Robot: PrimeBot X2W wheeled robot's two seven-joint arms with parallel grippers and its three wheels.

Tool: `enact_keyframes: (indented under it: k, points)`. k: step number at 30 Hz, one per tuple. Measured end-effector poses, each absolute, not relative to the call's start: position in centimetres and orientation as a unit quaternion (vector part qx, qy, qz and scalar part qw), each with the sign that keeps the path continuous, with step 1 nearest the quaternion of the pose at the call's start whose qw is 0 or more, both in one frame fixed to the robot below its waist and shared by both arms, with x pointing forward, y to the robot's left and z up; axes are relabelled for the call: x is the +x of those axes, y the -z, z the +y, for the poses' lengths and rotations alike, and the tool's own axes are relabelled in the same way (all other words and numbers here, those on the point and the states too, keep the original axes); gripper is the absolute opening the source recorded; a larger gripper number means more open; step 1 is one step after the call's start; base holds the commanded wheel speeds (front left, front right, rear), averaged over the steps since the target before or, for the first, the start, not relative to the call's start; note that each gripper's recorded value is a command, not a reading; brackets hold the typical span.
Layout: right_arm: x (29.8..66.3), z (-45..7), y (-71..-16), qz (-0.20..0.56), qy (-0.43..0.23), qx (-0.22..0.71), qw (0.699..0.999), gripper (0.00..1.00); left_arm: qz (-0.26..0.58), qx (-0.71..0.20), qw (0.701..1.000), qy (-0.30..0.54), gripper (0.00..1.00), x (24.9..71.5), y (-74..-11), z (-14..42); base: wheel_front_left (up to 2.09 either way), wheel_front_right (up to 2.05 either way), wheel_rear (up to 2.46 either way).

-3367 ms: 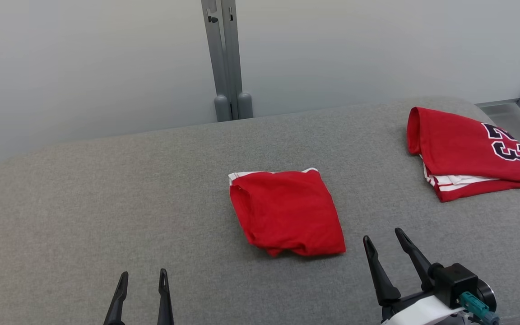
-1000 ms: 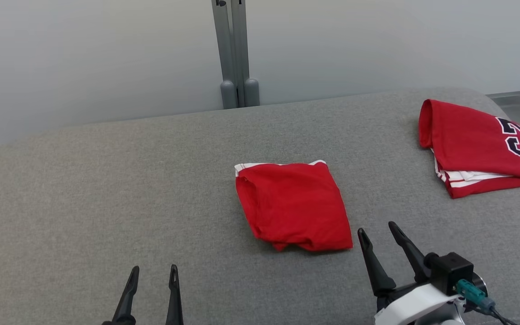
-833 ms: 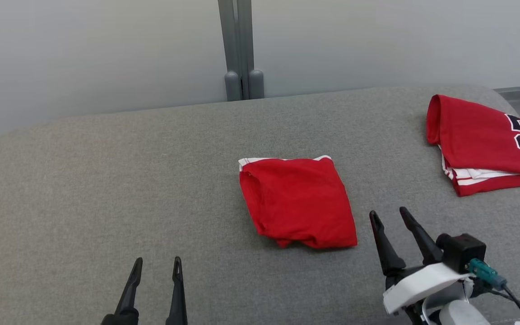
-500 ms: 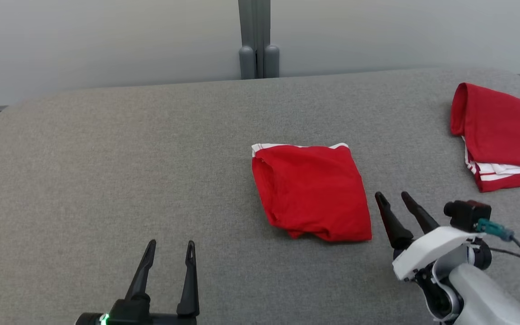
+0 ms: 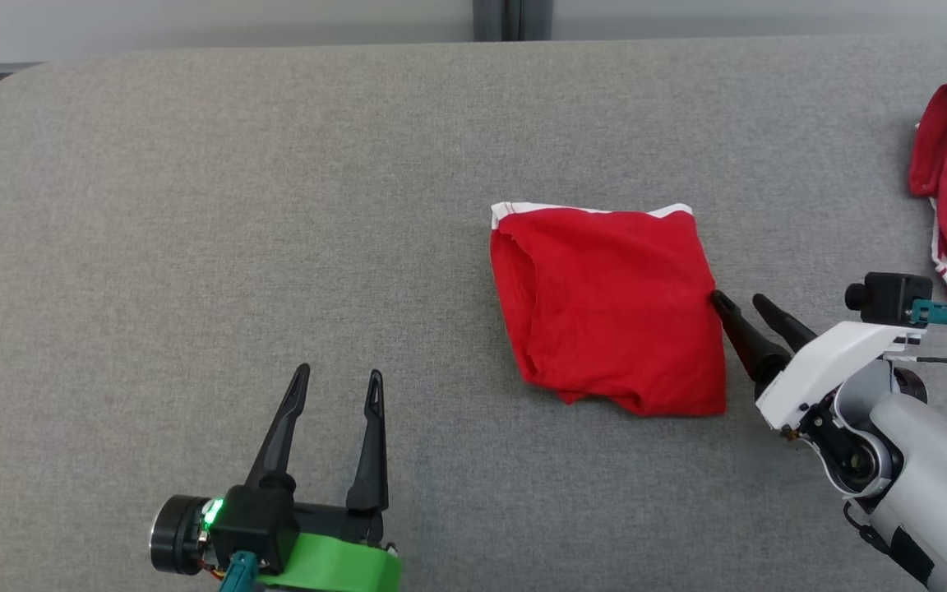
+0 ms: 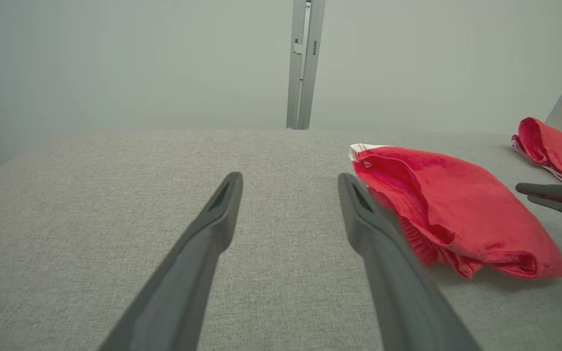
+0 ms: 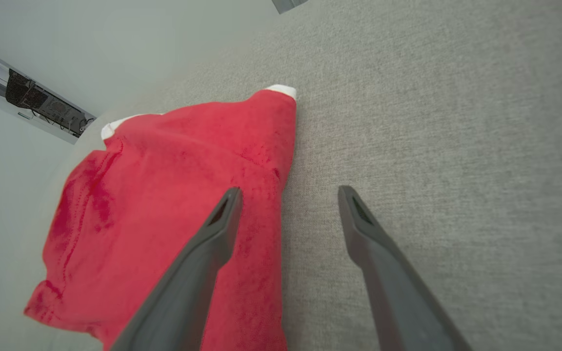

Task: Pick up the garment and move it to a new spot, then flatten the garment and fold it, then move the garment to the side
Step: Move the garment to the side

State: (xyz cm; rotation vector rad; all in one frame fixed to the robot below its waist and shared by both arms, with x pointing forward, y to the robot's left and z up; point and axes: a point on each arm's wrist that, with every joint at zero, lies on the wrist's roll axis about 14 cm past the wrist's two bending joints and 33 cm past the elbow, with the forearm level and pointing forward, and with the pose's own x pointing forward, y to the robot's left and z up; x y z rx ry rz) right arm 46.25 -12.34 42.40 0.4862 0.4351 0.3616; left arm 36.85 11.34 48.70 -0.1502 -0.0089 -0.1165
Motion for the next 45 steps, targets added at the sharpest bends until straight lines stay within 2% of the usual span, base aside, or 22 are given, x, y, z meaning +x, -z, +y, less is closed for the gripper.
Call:
enact_keyframes:
  k: [1, 2, 3, 4, 5, 6, 13, 20, 25, 31, 37, 45]
  points:
    - [46.3, -11.9, -41.8, 0.222, -0.179, 0.243, 0.927, 1.00, -0.002, -0.075, 0.996, 0.057, 1.00, 37.0, -48.5, 11.4, 0.00, 0.00, 0.00]
    - [46.2, -11.5, -41.3, 0.234, -0.183, 0.246, 0.923, 0.87, 0.000, -0.075, 0.996, 0.056, 1.00, 37.2, -48.4, 11.4, 0.00, 0.00, 0.00]
    - [46.1, -11.2, -40.8, 0.242, -0.186, 0.247, 0.920, 0.55, 0.002, -0.075, 0.996, 0.055, 1.00, 37.3, -48.2, 11.5, 0.00, 0.00, 0.00]
    - [46.1, -10.9, -40.4, 0.250, -0.189, 0.251, 0.916, 0.38, 0.004, -0.075, 0.996, 0.053, 1.00, 37.4, -48.1, 11.6, 0.00, 0.00, 0.00]
    - [46.1, -10.5, -40.1, 0.257, -0.194, 0.253, 0.912, 0.07, 0.005, -0.075, 0.996, 0.052, 1.00, 37.6, -48.0, 11.6, 0.00, 0.00, 0.00]
    - [46.2, -10.2, -40.0, 0.259, -0.197, 0.256, 0.910, 0.00, 0.006, -0.074, 0.996, 0.051, 1.00, 37.7, -47.9, 11.7, 0.00, 0.00, 0.00]
    - [48.0, -12.0, -40.4, 0.230, -0.206, 0.202, 0.930, 0.00, 0.009, -0.075, 0.996, 0.051, 1.00, 38.6, -47.5, 11.6, 0.00, 0.00, 0.00]
    - [51.6, -18.0, -43.2, 0.175, -0.174, 0.127, 0.961, 0.00, 0.005, -0.078, 0.993, 0.086, 1.00, 40.5, -47.3, 9.6, 0.00, 0.00, 0.00]
    - [52.8, -23.6, -44.4, 0.161, -0.139, 0.053, 0.976, 0.00, 0.010, -0.075, 0.991, 0.115, 1.00, 42.0, -46.4, 7.9, 0.00, 0.00, 0.00]
    - [53.8, -29.6, -46.0, 0.146, -0.091, -0.015, 0.985, 0.00, 0.018, -0.077, 0.985, 0.153, 1.00, 43.6, -44.9, 5.8, 0.00, 0.00, 0.00]
    - [55.8, -33.8, -49.5, 0.095, -0.047, -0.066, 0.992, 0.00, 0.033, -0.076, 0.978, 0.191, 1.00, 44.9, -42.8, 3.6, 0.00, 0.00, 0.00]
    - [54.9, -37.6, -48.1, 0.117, -0.009, -0.107, 0.987, 0.00, 0.053, -0.085, 0.971, 0.215, 1.00, 45.7, -40.5, 2.0, 0.00, 0.00, 0.00]
